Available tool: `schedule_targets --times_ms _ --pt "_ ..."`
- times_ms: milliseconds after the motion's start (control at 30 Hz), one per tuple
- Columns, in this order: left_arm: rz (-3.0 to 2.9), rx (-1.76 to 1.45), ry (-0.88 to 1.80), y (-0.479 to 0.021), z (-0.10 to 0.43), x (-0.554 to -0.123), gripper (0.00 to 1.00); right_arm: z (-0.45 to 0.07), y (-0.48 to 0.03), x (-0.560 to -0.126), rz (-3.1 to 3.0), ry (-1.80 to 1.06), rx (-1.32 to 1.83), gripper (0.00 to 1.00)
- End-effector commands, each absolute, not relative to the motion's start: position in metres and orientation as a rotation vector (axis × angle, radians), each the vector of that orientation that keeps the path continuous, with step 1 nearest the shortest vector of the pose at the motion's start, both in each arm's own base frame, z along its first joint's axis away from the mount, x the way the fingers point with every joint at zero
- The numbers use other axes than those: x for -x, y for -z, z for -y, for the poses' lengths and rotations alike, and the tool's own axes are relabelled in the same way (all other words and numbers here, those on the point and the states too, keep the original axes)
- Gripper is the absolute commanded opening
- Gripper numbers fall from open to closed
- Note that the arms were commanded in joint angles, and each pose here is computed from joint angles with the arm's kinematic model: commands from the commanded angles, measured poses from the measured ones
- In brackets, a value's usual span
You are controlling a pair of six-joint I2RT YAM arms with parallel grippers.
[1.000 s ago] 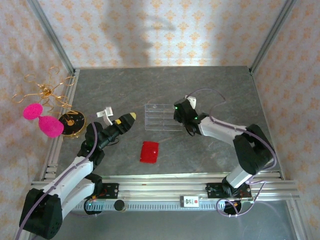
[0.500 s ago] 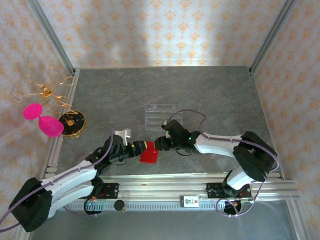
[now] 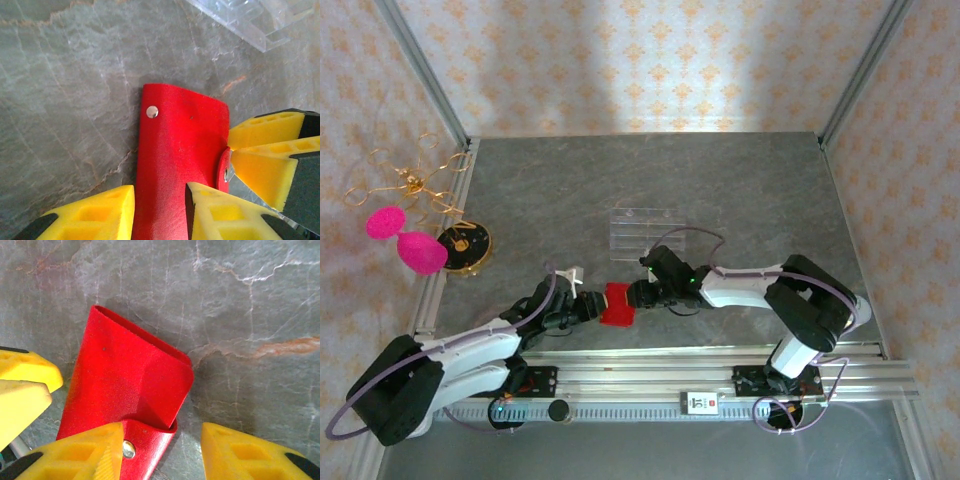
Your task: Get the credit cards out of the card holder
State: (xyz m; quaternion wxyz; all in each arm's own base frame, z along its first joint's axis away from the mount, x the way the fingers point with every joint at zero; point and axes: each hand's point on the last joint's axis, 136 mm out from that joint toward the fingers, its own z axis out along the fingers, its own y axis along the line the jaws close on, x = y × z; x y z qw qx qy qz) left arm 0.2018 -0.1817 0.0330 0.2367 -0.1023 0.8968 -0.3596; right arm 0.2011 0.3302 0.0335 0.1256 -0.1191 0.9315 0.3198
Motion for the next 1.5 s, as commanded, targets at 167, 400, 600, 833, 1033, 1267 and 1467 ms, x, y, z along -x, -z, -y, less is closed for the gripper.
schedule_targets --times_ms 167,400,600,833,1033,1267,1467 --pt "-2.450 0.194 1.117 -0.037 0.201 -0.197 0.29 -0.353 -0.030 -0.192 -2.724 -1.096 0.400 0.39" --pt "-2.442 0.178 1.161 -0.041 0.206 -0.194 0.43 -0.344 -0.028 -0.202 -2.704 -1.020 0.393 0.00" --pt "-2.246 0.095 1.260 -0.081 0.209 -0.196 0.70 -0.322 -0.073 -0.216 -2.546 -1.070 0.473 0.00" --pt "-1.966 -0.006 1.389 -0.138 0.214 -0.198 0.81 -0.319 -0.143 -0.215 -2.320 -1.262 0.627 0.00" --pt "-1.834 -0.040 1.456 -0.167 0.216 -0.198 0.82 -0.325 -0.198 -0.202 -2.137 -1.379 0.774 0.00" --pt "-1.715 -0.109 1.533 -0.196 0.221 -0.191 0.63 -0.332 -0.223 -0.209 -2.068 -1.427 0.747 0.00" --pt "-1.678 -0.103 1.549 -0.212 0.222 -0.193 0.14 -0.334 -0.215 -0.233 -2.153 -1.371 0.560 0.09"
